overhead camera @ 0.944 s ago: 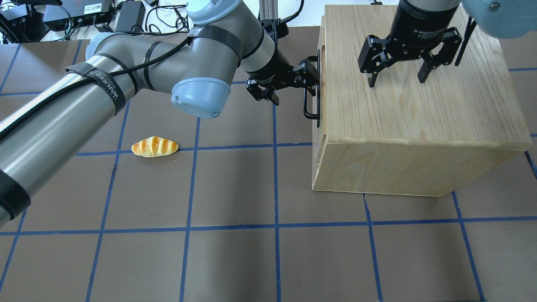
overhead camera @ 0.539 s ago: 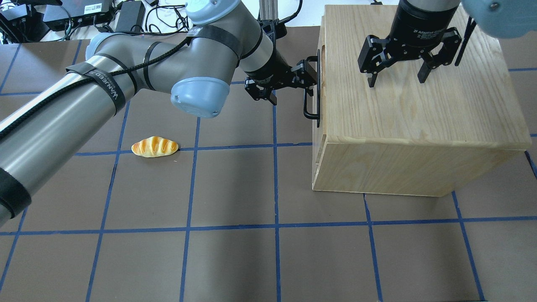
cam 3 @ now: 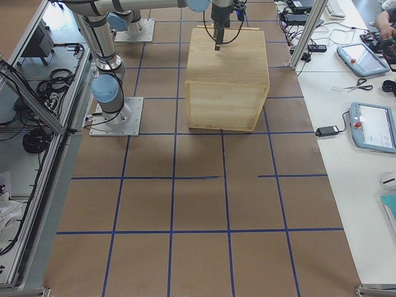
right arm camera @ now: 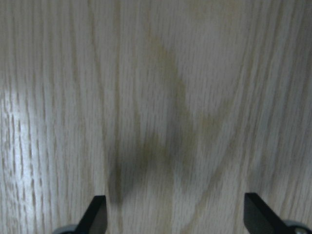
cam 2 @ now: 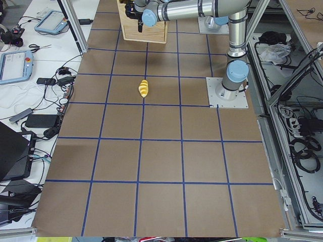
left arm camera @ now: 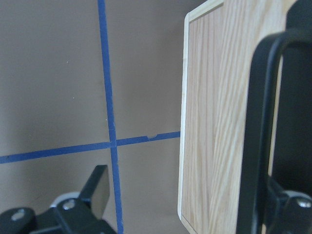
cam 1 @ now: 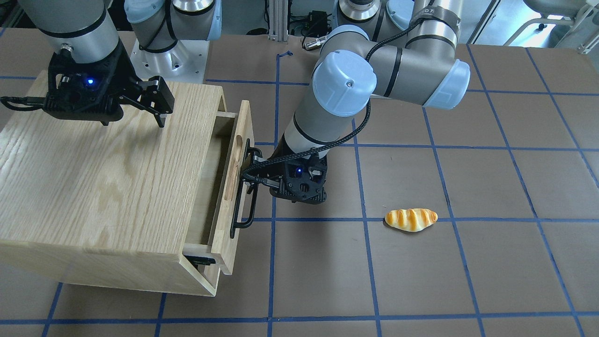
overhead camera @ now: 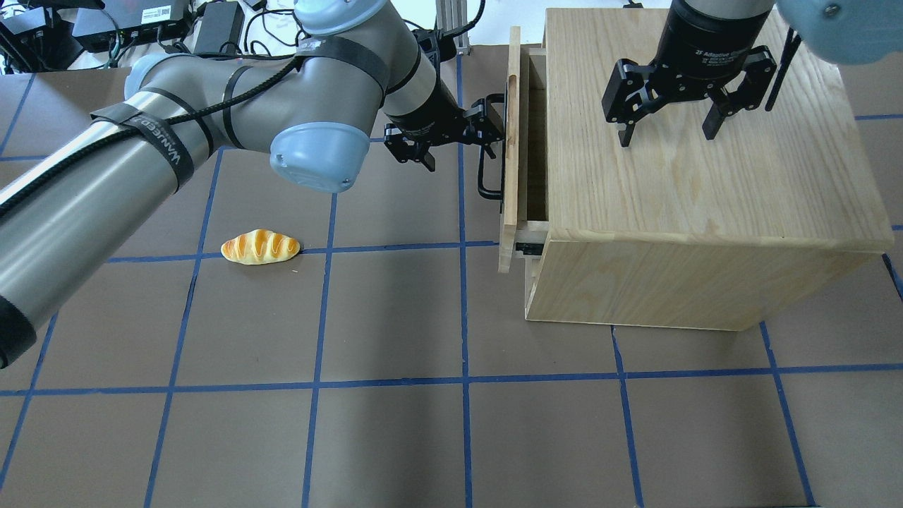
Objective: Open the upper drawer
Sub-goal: 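Pull the drawer handle away from the cabinet with the left gripper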
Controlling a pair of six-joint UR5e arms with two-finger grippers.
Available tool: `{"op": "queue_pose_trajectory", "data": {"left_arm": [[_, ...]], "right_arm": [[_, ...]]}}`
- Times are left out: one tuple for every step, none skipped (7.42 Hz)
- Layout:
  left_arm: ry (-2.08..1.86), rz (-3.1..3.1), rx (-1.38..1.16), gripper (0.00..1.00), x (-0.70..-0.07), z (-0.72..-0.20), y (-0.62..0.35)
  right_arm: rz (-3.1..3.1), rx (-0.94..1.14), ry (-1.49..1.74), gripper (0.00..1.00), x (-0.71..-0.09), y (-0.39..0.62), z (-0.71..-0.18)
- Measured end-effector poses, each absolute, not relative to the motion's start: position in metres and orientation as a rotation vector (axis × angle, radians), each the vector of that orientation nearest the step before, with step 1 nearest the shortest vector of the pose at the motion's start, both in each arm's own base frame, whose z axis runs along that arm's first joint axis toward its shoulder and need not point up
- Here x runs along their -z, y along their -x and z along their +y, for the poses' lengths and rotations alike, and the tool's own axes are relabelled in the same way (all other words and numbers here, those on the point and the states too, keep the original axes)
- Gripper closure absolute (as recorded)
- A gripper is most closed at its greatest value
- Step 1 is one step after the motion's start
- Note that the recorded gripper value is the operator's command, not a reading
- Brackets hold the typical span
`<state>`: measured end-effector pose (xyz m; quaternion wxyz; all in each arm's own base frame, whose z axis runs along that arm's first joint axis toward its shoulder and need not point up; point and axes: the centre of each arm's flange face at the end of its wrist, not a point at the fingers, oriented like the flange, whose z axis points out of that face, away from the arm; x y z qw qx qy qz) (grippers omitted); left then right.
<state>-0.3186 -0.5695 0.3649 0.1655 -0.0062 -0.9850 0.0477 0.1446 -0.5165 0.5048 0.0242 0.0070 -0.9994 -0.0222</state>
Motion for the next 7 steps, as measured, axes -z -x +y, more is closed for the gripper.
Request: {"op": "queue_pose_trajectory", "data": {"left_arm": [[0.009, -2.814, -0.118, 0.0, -0.365, -0.572, 0.309], [0.006, -2.819, -0.107, 0.0, -0.366, -0.574, 0.3], [0.006, -2.823, -0.101, 0.0, -0.369, -0.576, 0.289], [0.014, -2.826, -0.097, 0.0, -0.372, -0.578, 0.278], [0.015, -2.829, -0.096, 0.0, -0.374, -0.58, 0.268], [0.012, -2.831, -0.092, 0.0, -0.375, -0.582, 0.26], [0.009, -2.833, -0.084, 0.0, -0.374, -0.583, 0.253]], "right_arm": [[-3.092, 0.069, -0.022, 0.0, -0.505, -0.145, -0.516], [-3.092, 0.069, -0.02, 0.0, -0.505, -0.145, -0.516], [-3.092, 0.069, -0.02, 0.0, -0.505, -0.145, -0.517], [-3.092, 0.068, -0.019, 0.0, -0.505, -0.144, -0.517], [-3.092, 0.068, -0.018, 0.0, -0.505, -0.144, -0.517], [-3.092, 0.068, -0.018, 0.0, -0.505, -0.144, -0.517], [-3.092, 0.068, -0.019, 0.0, -0.505, -0.144, -0.517]]}}
